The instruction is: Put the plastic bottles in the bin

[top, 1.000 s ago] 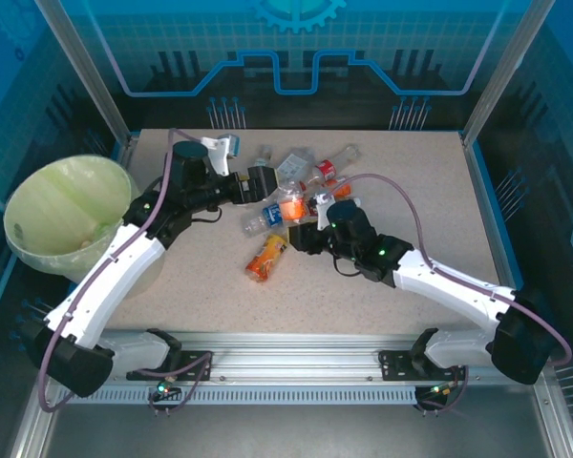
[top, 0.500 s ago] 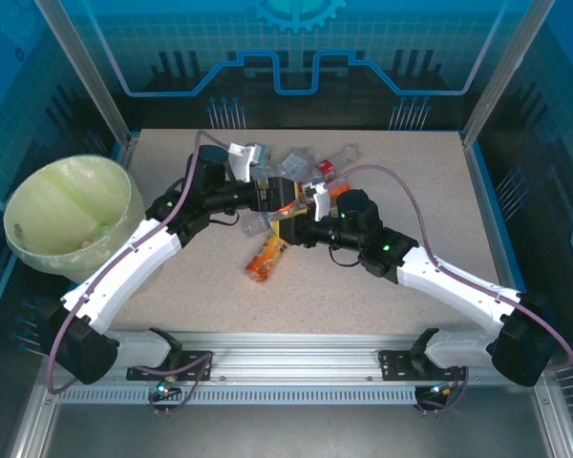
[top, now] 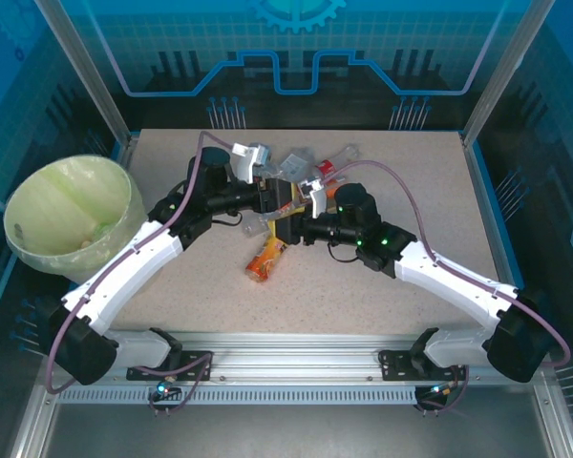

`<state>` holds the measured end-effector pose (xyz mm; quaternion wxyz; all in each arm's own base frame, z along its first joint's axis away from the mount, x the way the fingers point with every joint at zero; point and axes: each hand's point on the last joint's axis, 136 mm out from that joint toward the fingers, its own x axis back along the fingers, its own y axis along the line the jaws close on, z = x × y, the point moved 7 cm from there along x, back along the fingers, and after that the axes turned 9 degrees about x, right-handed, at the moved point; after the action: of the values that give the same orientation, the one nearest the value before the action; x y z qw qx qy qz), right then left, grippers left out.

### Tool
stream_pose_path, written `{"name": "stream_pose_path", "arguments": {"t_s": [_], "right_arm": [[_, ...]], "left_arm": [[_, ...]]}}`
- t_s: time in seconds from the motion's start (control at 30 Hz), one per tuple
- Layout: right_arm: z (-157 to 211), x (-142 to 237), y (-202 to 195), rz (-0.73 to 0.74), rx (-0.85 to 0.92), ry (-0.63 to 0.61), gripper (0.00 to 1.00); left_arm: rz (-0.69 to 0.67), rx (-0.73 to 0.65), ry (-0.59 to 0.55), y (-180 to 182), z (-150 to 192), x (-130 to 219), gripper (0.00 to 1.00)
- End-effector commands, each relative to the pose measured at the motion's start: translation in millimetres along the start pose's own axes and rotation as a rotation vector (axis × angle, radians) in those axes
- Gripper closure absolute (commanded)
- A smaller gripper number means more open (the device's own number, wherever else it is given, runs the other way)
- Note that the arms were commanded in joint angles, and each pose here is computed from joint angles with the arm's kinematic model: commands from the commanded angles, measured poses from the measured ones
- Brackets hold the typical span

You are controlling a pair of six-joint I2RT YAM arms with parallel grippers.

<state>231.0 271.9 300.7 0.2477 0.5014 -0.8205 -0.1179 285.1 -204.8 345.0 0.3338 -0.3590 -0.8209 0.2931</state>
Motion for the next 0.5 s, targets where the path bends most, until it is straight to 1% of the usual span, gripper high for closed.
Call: {"name": "stream_pose_path", "arguments": {"t_s": [0.0,0.1,0.17,0.2,0.33,0.47], "right_arm": [[-19.0,6.3,15.3,-0.056,0.066,-0.034,0.36],[-17.6,7.8,14.3,-0.035,0.08,-0.008,0.23],[-18.1,10.3,11.1,0.01,0.081,-0.004,0.11],[-18.9,12.5,9.2,0.033,0.085,-0.01,0.02],[-20.8,25.0,6.3,0.108,0.114,-0.048,0.0],[-21.0,38.9,2.9,0.185,0.144,-0.08,0.0]], "left_arm": [[-0.091,-0.01,-0.077,12.3,-1.2,7.8,0.5],[-0.117,-0.018,-0.101,13.8,-1.5,12.5,0.52],[-0.154,-0.021,-0.122,16.4,-2.6,16.4,0.53],[-0.175,-0.023,-0.133,17.5,-3.2,18.5,0.53],[-0.264,-0.04,-0.173,21.8,-6.2,29.9,0.54],[-0.299,-0.065,-0.2,17.8,-8.8,42.4,0.54]]}}
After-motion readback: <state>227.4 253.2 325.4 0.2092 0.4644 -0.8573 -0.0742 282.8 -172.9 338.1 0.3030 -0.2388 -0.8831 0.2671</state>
